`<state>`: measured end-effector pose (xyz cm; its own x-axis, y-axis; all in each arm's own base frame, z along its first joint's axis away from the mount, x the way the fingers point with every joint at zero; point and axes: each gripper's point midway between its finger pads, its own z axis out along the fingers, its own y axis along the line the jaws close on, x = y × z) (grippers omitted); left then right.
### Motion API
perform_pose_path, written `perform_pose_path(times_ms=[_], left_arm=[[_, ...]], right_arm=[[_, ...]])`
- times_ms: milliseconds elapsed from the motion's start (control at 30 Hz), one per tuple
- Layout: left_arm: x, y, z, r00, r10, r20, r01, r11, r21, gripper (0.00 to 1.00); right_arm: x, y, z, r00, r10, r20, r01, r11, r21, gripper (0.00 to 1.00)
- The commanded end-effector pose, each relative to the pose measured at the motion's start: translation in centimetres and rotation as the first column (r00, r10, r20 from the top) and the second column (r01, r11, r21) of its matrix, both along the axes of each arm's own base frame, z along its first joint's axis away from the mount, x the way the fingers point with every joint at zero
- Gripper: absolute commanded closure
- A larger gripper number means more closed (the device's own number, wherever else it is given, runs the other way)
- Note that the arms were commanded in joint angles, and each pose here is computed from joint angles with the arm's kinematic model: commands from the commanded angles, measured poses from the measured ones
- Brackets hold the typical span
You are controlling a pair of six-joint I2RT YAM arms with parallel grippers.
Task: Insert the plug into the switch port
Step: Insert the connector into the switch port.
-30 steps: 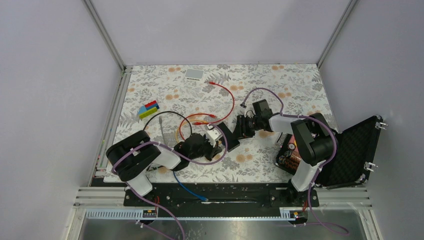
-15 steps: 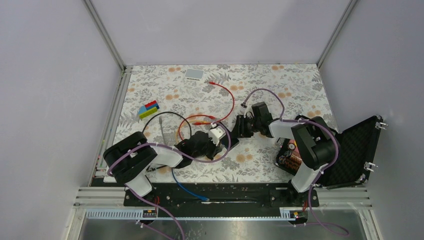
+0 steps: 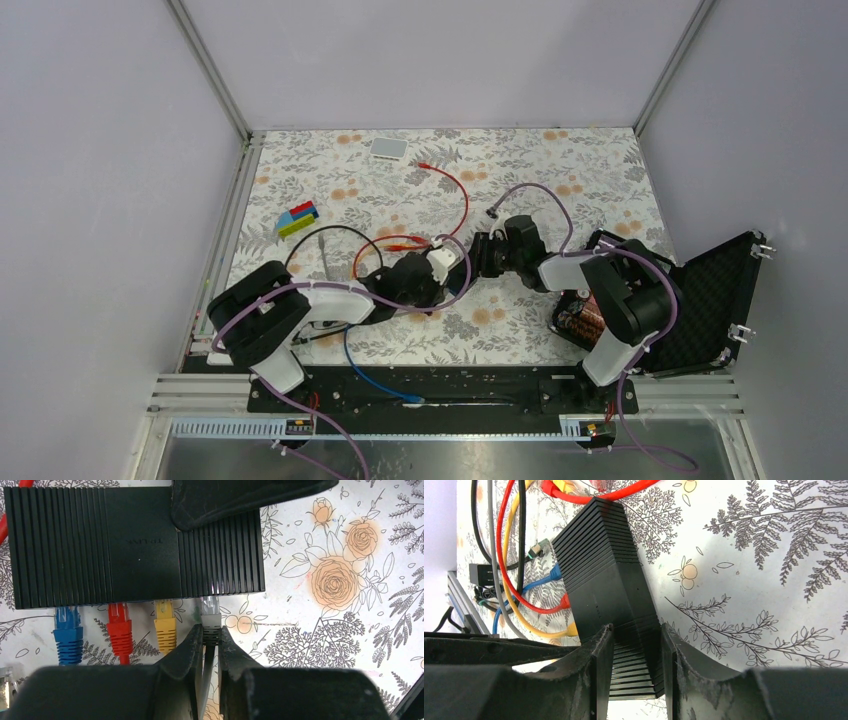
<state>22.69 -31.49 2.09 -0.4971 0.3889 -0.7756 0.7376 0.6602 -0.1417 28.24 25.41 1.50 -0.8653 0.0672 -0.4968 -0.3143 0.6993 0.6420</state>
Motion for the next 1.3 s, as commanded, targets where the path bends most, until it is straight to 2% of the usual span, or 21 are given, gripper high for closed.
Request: perform_pose_path(times_ms=[0, 400, 500, 667, 833, 1067, 1167, 1267], left_arm=[[5.1, -4.6, 7.7, 0.979, 0.122, 0.165, -0.082, 0.97, -0.231, 1.0], [6.9, -1.7, 7.2, 0.941, 0.307, 0.145, -0.281, 0.944, -0.176, 1.0], [6.8, -1.1, 7.3, 0.941, 0.312, 0.134, -0.288, 0.942, -0.17, 1.0], [4.9, -1.5, 8.4, 0.965, 0.223, 0.135, -0.186, 0.952, -0.242, 1.0], [2.6, -1.6, 8.0, 0.98, 0.101, 0.169, -0.052, 0.959, -0.277, 1.0], [0.2, -3.3, 9.2, 0.95, -0.103, 0.296, 0.202, 0.923, -0.328, 1.0], [0.8, -3.7, 9.5, 0.953, -0.09, 0.289, 0.189, 0.923, -0.336, 1.0], [2.8, -2.8, 8.7, 0.974, 0.024, 0.224, 0.048, 0.95, -0.308, 1.0]], right_arm=[[-16.6, 0.6, -4.7, 0.821, 0.232, -0.522, -0.257, 0.966, 0.025, 0.7], [-18.5, 0.5, -5.0, 0.817, 0.223, -0.531, -0.239, 0.97, 0.039, 0.71], [-18.7, 0.4, -4.8, 0.821, 0.223, -0.526, -0.239, 0.97, 0.039, 0.72], [-18.5, 1.0, -3.4, 0.827, 0.269, -0.493, -0.261, 0.961, 0.087, 0.72], [-18.2, 2.0, -2.4, 0.809, 0.366, -0.461, -0.343, 0.929, 0.136, 0.71], [-17.8, 3.5, -2.4, 0.764, 0.456, -0.457, -0.401, 0.89, 0.217, 0.72], [-18.1, 3.8, -2.3, 0.752, 0.473, -0.459, -0.4, 0.881, 0.253, 0.73], [-18.5, 3.5, -2.3, 0.754, 0.46, -0.469, -0.38, 0.888, 0.259, 0.74]])
